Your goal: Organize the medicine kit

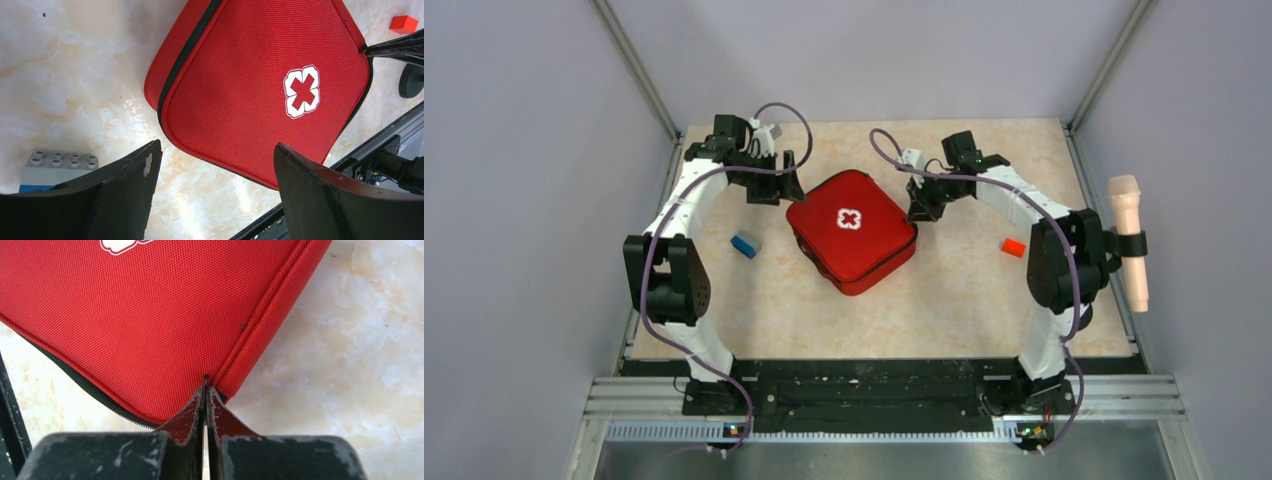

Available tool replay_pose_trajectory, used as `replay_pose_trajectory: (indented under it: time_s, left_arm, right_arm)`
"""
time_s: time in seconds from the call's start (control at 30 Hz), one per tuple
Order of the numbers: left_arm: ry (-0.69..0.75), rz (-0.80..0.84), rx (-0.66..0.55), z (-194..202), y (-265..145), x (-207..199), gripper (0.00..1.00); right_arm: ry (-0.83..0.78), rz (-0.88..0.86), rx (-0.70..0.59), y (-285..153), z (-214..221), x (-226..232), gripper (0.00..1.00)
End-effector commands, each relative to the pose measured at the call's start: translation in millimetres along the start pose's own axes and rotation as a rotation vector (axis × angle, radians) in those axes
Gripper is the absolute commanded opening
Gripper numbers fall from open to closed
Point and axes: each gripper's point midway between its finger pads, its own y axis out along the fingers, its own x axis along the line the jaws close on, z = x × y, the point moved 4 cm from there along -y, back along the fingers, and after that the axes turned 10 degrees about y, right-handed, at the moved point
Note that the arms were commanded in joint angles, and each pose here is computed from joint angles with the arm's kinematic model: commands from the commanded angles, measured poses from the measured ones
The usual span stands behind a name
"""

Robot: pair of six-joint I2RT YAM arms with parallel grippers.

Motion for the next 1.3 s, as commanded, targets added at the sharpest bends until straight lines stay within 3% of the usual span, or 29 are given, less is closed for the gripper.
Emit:
replay_pose_trajectory:
  time_s: [0.0, 0.27, 0.57, 0.97, 1.13, 1.27]
  left_arm:
    - [0.032, 0.005, -0.041, -6.3, -7.6, -5.7, 0.86]
    - [0.030, 0.012, -0.034, -3.1, -5.2, -5.4, 0.86]
    - [0.027, 0.017, -0.029, -2.6, -4.2, -5.5, 0.85]
    - [0.042, 0.005, -0.028, 1.9, -7.9, -6.2, 0.85]
    - [0.045, 0.004, -0.031, 0.5, -7.9, -6.0, 0.85]
    - [0.052, -0.003, -0.027, 0.8, -5.5, -6.5, 0.85]
  right_arm:
    - [0.008, 0.004, -0.053, -7.1, -16.7, -2.9, 0.00]
    - [0.053, -0.021, -0.096, -27.4, -4.7, -1.9, 0.00]
    - [0.187, -0.196, -0.247, -35.6, 7.9, 7.7, 0.00]
    - [0.215, -0.145, -0.177, -51.6, 55.5, 10.3, 0.00]
    - [0.075, -0.090, -0.165, -64.4, 43.8, 11.5, 0.16]
    - [-0.083, 0.073, -0.202, -63.6, 8.0, 9.8, 0.38]
